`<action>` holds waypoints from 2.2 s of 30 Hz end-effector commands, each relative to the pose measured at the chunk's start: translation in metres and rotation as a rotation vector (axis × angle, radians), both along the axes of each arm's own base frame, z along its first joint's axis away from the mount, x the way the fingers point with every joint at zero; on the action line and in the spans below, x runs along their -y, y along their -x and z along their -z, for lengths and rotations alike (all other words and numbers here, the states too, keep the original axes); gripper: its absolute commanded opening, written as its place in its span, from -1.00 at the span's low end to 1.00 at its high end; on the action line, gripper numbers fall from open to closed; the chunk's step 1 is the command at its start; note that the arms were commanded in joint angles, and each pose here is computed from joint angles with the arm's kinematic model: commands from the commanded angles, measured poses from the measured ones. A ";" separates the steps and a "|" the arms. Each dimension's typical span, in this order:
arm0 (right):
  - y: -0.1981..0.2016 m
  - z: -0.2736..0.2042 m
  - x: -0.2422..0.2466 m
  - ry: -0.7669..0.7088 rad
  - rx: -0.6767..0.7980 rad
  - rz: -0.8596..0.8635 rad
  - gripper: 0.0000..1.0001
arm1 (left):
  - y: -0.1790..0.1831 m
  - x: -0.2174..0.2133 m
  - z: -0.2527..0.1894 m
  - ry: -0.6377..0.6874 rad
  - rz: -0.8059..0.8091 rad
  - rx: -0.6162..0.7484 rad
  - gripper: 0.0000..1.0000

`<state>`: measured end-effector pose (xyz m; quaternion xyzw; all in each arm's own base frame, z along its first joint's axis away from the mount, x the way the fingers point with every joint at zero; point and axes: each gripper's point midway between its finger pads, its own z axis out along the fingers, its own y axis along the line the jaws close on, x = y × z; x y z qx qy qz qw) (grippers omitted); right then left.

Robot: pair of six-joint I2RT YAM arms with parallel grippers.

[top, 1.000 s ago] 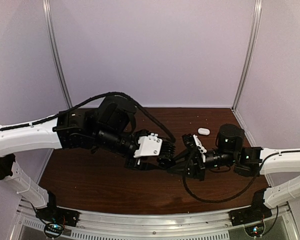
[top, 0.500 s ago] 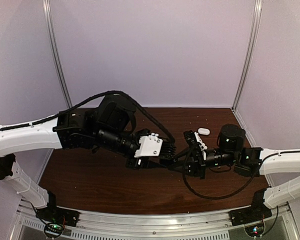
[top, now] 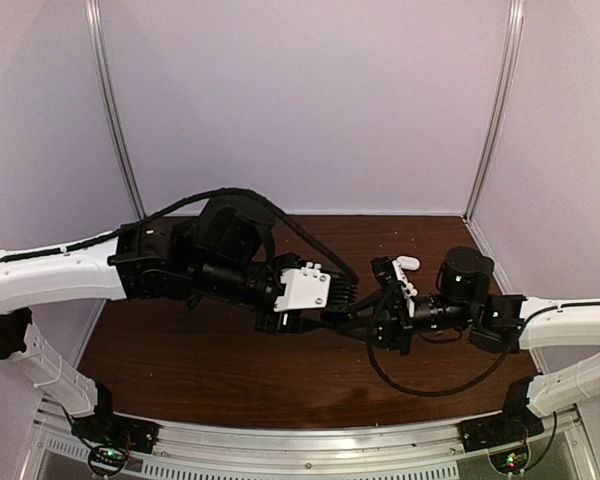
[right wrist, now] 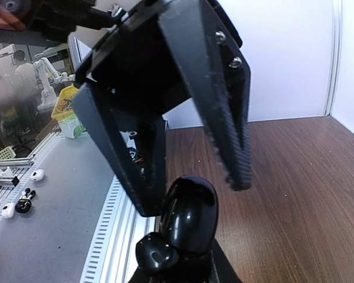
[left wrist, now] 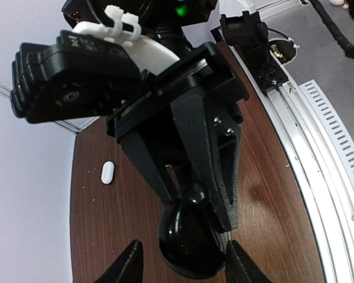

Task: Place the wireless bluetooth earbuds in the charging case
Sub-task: Adjust the right earbud in the right side groove of the charging case.

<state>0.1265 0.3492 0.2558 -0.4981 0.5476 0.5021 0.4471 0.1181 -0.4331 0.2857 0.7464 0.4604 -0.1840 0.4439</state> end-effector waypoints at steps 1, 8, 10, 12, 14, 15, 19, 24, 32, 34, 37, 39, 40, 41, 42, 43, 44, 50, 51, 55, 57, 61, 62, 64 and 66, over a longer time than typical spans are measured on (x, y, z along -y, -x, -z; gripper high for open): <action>0.007 -0.020 0.002 -0.066 0.044 -0.030 -1.00 | -0.029 0.000 -0.002 0.009 -0.147 0.077 -0.04; 0.008 -0.019 0.002 -0.061 0.048 -0.031 -1.00 | -0.021 -0.001 -0.015 0.061 -0.100 0.036 -0.09; 0.007 -0.020 0.001 -0.063 0.046 -0.027 -1.00 | -0.012 -0.002 -0.015 0.066 -0.049 0.030 -0.10; 0.006 -0.021 0.001 -0.068 0.038 -0.021 -1.00 | -0.002 -0.002 -0.015 0.069 0.004 0.026 -0.11; 0.005 -0.023 0.001 -0.073 0.032 -0.017 -1.00 | 0.002 0.000 -0.014 0.067 0.028 0.026 -0.14; 0.005 -0.023 0.001 -0.076 0.027 -0.011 -1.00 | 0.004 0.001 -0.011 0.056 0.033 0.034 -0.17; 0.002 -0.025 0.002 -0.084 0.010 0.004 -1.00 | 0.003 0.005 0.002 0.015 0.024 0.077 -0.23; 0.002 -0.025 0.001 -0.086 -0.002 0.002 -1.00 | -0.001 0.008 0.006 -0.001 -0.001 0.104 -0.33; 0.001 -0.028 0.001 -0.098 -0.005 0.005 -1.00 | -0.007 0.009 0.017 -0.046 -0.039 0.173 -0.49; 0.000 -0.029 0.001 -0.100 -0.004 0.006 -1.00 | -0.008 0.009 0.018 -0.048 -0.048 0.173 -0.49; 0.002 -0.026 0.002 -0.098 0.003 0.000 -1.00 | -0.009 0.007 0.011 -0.010 -0.071 0.163 -0.27; 0.003 -0.023 0.003 -0.095 0.000 -0.005 -1.00 | -0.010 0.006 0.000 0.037 -0.092 0.161 -0.07; 0.004 -0.022 0.003 -0.097 -0.004 -0.008 -1.00 | -0.010 0.005 -0.005 0.061 -0.097 0.162 0.06; 0.004 -0.023 0.003 -0.102 -0.008 -0.010 -1.00 | -0.011 0.005 -0.008 0.077 -0.104 0.165 0.17; 0.004 -0.023 0.003 -0.108 -0.012 -0.013 -1.00 | -0.012 0.004 -0.011 0.092 -0.109 0.170 0.26; 0.005 -0.024 0.003 -0.112 -0.013 -0.014 -1.00 | -0.010 0.003 -0.013 0.102 -0.104 0.173 0.33; 0.004 -0.024 0.003 -0.115 -0.012 -0.012 -1.00 | -0.009 0.003 -0.015 0.107 -0.095 0.176 0.38; 0.002 -0.021 0.003 -0.090 0.001 0.002 -1.00 | 0.006 -0.002 -0.053 0.271 -0.035 0.119 0.30; 0.002 -0.020 0.004 -0.086 0.004 0.002 -1.00 | 0.005 -0.002 -0.058 0.290 -0.034 0.100 0.27; 0.003 -0.019 0.003 -0.073 0.016 0.000 -1.00 | 0.003 0.002 -0.060 0.287 -0.035 0.060 0.18; 0.003 -0.020 0.003 -0.074 0.017 -0.003 -1.00 | 0.002 0.006 -0.056 0.274 -0.040 0.051 0.16; 0.003 -0.022 0.001 -0.074 0.019 -0.006 -1.00 | 0.002 0.011 -0.055 0.270 -0.032 0.044 0.16; 0.003 -0.023 0.001 -0.075 0.019 -0.005 -1.00 | 0.002 0.012 -0.054 0.267 -0.031 0.043 0.16; 0.002 -0.023 0.001 -0.074 0.020 -0.002 -1.00 | 0.001 0.014 -0.051 0.256 -0.029 0.040 0.15; 0.002 -0.023 0.001 -0.075 0.021 -0.001 -1.00 | 0.000 0.016 -0.046 0.240 -0.035 0.039 0.13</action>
